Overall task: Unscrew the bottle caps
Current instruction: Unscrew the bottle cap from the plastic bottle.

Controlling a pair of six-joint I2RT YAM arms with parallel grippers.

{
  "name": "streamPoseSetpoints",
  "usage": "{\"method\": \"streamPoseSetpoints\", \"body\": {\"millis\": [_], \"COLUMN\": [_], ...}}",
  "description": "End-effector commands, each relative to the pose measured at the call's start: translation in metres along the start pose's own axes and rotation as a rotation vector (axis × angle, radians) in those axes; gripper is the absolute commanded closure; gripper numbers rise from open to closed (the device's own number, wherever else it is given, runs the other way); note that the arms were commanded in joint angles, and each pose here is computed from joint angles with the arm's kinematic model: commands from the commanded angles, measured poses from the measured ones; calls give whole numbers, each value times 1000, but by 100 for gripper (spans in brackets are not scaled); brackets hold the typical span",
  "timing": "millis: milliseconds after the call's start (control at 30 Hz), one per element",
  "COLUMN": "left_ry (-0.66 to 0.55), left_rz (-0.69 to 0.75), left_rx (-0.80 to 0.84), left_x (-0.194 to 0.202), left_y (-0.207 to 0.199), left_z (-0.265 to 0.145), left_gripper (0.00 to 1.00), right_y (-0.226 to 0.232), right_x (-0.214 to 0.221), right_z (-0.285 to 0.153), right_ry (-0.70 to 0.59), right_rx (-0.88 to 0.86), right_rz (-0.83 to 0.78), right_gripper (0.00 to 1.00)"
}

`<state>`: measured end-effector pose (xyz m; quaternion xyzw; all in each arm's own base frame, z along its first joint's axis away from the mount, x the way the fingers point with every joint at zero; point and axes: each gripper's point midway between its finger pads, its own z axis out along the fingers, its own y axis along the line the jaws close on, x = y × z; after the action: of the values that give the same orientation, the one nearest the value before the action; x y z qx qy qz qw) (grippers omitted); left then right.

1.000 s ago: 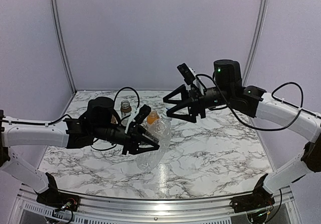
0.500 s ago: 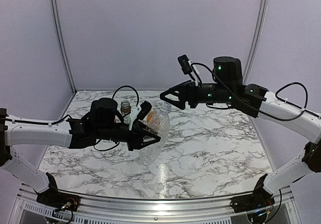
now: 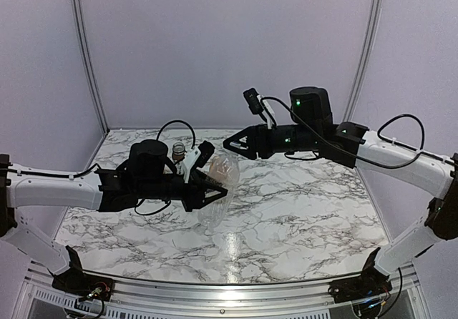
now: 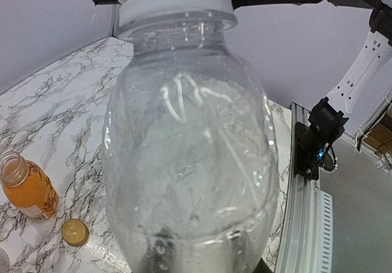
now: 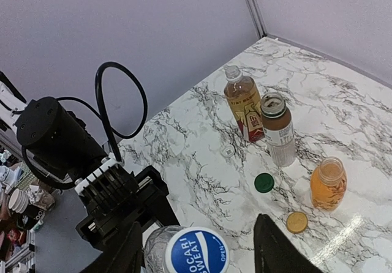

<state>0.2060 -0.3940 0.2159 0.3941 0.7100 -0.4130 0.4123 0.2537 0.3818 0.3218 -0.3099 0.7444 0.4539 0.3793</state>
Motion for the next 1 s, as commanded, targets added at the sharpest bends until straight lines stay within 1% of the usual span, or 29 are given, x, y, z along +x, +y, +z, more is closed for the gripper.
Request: {"method": "streamPoseSetpoints", "body": {"millis": [0,267,333,400,533,600,667,800,967], "left_ry": [-69,-78,-80,-80,-76,-71,-65,-46,-12], "left_rz": [24,32,35,39,59,76,97,113,100], "left_rx": [-12,-31,-34,-30,18,75,167,361,564], "left_x": [-23,-24,-25,-24,-22,-19,-18,-15,-13], "left_y": [-3,-1,-1,-2,-11,-21,-38,-68,-96], "left_z": [-7,-10,-11,-12,-16,-20,-25,-37,-49], "left_gripper": [70,70,70,70,70,70,70,69,69], "right_y": [15,17,16,14,16,22,34,61,82], "right_x": [-11,-8,-9,-11,-12,-7,1,16,28], "right_z": [2,3,1,-3,-14,-20,-25,-39,-54], "right_ry": [-27,-19,-25,-35,-55,-50,-29,-3,19], "right_rx": [-66,-88,-89,-94,-164,-230,-317,-503,-666], "right_rz": [-3,-8,-21,-41,-130,-195,-285,-426,-515], "right_gripper": [51,80,86,90,93,94,94,90,85]}}
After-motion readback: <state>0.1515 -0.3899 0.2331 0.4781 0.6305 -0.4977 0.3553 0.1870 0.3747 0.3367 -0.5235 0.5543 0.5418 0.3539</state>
